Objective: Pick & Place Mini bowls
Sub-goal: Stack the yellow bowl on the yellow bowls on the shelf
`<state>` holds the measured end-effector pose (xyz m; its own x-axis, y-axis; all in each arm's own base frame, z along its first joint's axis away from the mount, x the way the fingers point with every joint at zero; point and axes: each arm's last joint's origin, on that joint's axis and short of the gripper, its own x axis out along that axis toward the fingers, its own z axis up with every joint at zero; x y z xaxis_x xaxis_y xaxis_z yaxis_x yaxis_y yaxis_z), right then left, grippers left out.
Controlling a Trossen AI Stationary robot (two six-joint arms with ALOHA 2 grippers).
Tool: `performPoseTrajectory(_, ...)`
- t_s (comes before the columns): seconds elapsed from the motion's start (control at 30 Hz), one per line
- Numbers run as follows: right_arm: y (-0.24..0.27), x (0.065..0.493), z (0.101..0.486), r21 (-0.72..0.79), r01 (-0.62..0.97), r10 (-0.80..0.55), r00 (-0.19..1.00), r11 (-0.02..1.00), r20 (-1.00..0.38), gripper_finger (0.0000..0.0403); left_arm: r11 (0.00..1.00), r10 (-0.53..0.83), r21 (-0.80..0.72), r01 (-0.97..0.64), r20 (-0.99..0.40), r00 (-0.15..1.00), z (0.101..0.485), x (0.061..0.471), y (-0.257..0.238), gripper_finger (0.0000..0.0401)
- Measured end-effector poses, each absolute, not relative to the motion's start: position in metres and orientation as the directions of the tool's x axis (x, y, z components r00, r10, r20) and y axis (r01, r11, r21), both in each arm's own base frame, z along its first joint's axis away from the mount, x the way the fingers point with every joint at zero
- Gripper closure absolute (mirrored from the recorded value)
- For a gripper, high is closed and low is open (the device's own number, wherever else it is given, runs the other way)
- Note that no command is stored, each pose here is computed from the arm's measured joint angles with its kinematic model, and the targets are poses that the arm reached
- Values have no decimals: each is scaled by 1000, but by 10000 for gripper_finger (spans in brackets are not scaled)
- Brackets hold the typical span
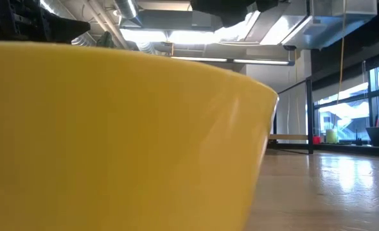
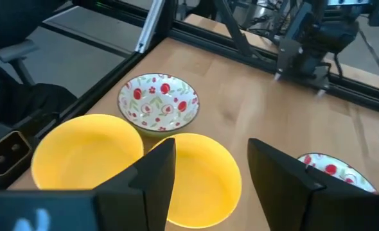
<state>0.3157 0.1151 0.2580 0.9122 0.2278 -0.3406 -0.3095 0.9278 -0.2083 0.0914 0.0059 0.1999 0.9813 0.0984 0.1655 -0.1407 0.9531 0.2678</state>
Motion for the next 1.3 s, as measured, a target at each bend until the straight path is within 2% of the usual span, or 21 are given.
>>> performPoseTrajectory(0.87, 115, 315, 258, -186, -316, 238, 907, 930, -347, 211, 953, 99, 268, -140, 162, 982, 200, 92, 6, 393)
performPoseTrajectory(1.1, 126, 311, 263, -177, -509, 444, 842, 842, -306, 211, 953, 99, 268, -140, 162, 982, 200, 92, 6, 392)
performPoseTrajectory(1.3, 136, 282, 279, -247, -507, 454, 857, 826, -243, 218, 953, 99, 268, -140, 162, 982, 200, 91, 6, 388)
